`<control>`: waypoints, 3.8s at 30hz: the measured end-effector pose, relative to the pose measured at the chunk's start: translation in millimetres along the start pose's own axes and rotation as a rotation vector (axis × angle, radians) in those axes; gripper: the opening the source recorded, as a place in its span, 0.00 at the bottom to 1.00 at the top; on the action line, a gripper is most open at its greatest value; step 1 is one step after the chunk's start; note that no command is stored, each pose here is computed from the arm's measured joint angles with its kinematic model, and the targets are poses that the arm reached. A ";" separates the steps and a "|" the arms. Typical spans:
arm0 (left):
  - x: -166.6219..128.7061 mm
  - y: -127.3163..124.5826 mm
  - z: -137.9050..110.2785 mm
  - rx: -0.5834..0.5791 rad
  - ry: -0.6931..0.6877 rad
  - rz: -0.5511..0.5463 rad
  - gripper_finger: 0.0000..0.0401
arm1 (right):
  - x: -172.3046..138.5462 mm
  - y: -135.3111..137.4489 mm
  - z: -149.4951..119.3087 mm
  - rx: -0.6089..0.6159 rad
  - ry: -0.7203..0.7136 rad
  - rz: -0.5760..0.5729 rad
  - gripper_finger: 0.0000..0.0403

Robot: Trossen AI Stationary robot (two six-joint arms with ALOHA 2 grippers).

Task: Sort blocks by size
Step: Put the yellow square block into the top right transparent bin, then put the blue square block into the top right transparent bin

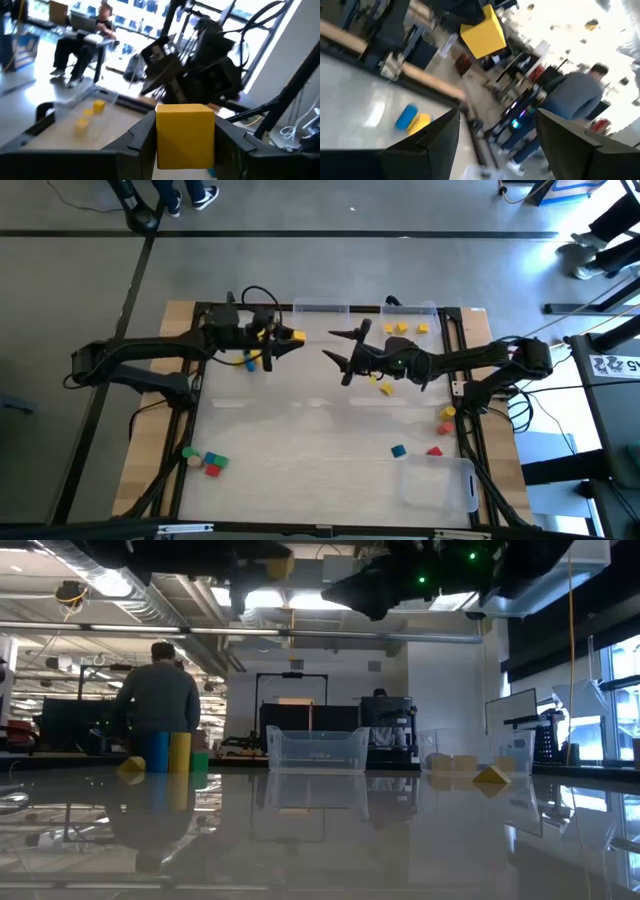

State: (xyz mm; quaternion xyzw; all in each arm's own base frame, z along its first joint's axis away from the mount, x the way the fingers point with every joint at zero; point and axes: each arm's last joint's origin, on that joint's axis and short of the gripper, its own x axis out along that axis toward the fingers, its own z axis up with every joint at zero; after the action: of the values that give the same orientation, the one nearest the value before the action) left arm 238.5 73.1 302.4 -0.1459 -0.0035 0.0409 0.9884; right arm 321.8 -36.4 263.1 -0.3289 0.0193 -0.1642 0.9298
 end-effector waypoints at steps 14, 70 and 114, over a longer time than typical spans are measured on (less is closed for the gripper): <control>28.3 -1.7 -12.7 -0.032 -0.078 -0.069 0.33 | 21.0 -8.3 21.5 -0.076 -0.125 0.004 0.63; -26.6 51.1 -12.8 0.013 0.214 0.469 0.59 | 6.2 -34.7 45.9 -0.014 0.263 -0.119 0.33; -65.4 111.0 -80.4 0.085 1.018 0.993 0.59 | -74.9 -145.2 -141.4 0.782 1.111 -0.370 0.62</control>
State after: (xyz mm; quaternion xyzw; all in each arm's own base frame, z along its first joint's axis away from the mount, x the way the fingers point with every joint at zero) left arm 166.0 150.5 193.6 -0.0927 0.5271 0.4131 0.7369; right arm 188.2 -204.1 236.7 0.1640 0.3745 -0.4582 0.7892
